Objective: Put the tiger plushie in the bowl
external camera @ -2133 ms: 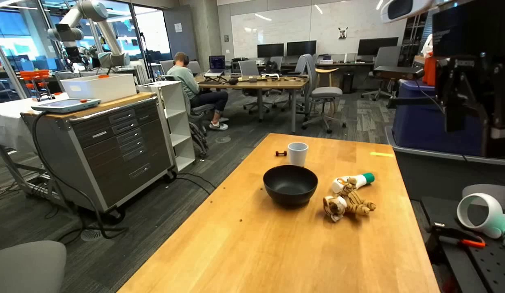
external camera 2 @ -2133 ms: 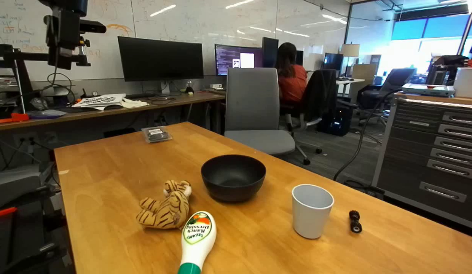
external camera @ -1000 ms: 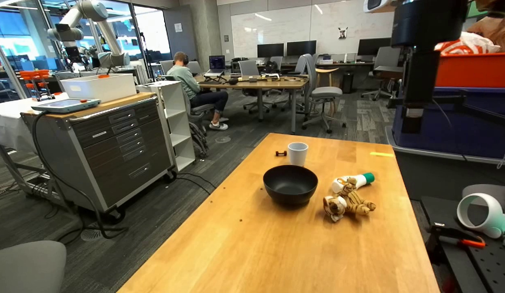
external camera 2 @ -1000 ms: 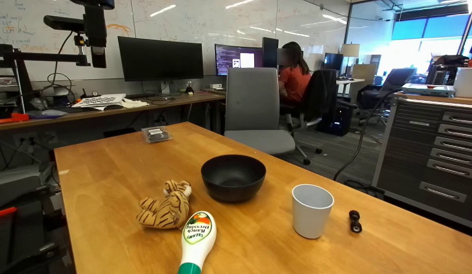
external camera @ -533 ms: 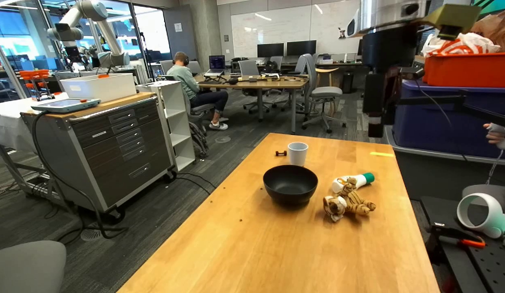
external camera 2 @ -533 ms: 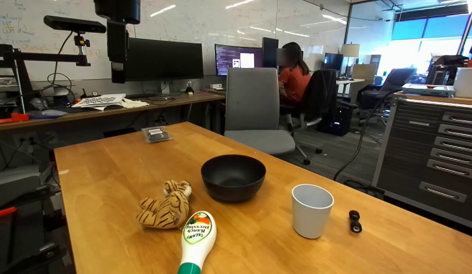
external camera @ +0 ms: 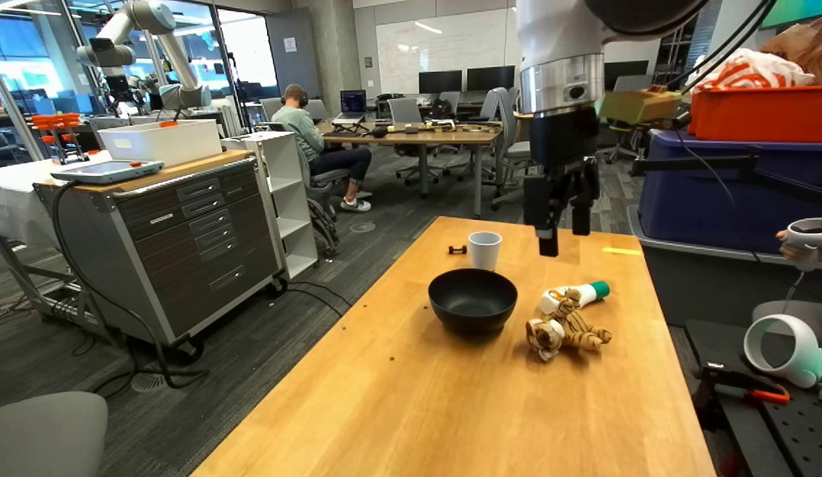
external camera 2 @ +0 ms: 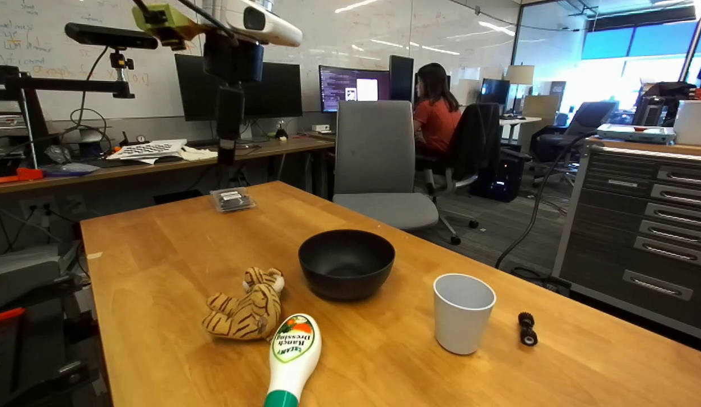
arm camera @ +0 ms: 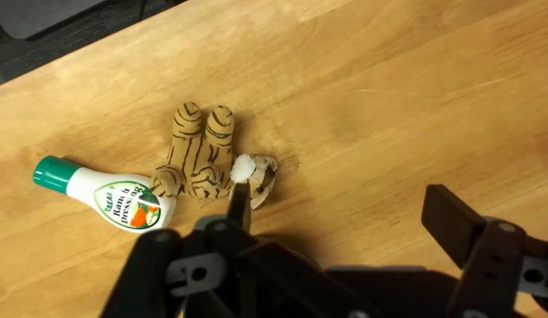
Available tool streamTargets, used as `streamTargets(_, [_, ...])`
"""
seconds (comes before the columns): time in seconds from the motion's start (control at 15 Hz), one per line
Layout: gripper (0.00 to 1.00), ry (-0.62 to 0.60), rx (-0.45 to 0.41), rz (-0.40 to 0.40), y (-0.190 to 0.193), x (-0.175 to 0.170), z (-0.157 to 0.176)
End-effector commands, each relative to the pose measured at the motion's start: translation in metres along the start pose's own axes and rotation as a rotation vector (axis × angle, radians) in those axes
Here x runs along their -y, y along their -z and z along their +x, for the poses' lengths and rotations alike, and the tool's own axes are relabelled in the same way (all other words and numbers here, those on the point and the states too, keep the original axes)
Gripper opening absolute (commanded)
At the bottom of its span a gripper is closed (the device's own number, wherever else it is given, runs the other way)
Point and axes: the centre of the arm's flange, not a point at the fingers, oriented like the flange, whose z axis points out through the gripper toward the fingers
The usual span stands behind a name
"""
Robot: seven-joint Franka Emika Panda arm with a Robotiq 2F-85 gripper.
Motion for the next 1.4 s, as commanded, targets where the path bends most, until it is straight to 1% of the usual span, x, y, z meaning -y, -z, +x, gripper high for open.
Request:
streamTargets(0.0, [1.00, -0.075, -0.003, -0.027, -0.016, 0.003, 0.035])
streamTargets(0.33, [1.00, -0.188, -0.016, -0.091, -0.042, -0.004, 0.049])
streamTargets(0.53, [1.00, -0.243, -0.015, -0.134, -0.050, -0.015, 0.050])
streamTargets(0.87, [1.00, -0.316, 0.001, -0.184, -0.063, -0.036, 0.056])
streamTargets(1.0, [1.00, -0.330, 0.018, -0.197, -0.070, -0.042, 0.058])
streamTargets(1.33, [1.00, -0.321, 0.096, -0.218, -0.096, -0.052, 0.061])
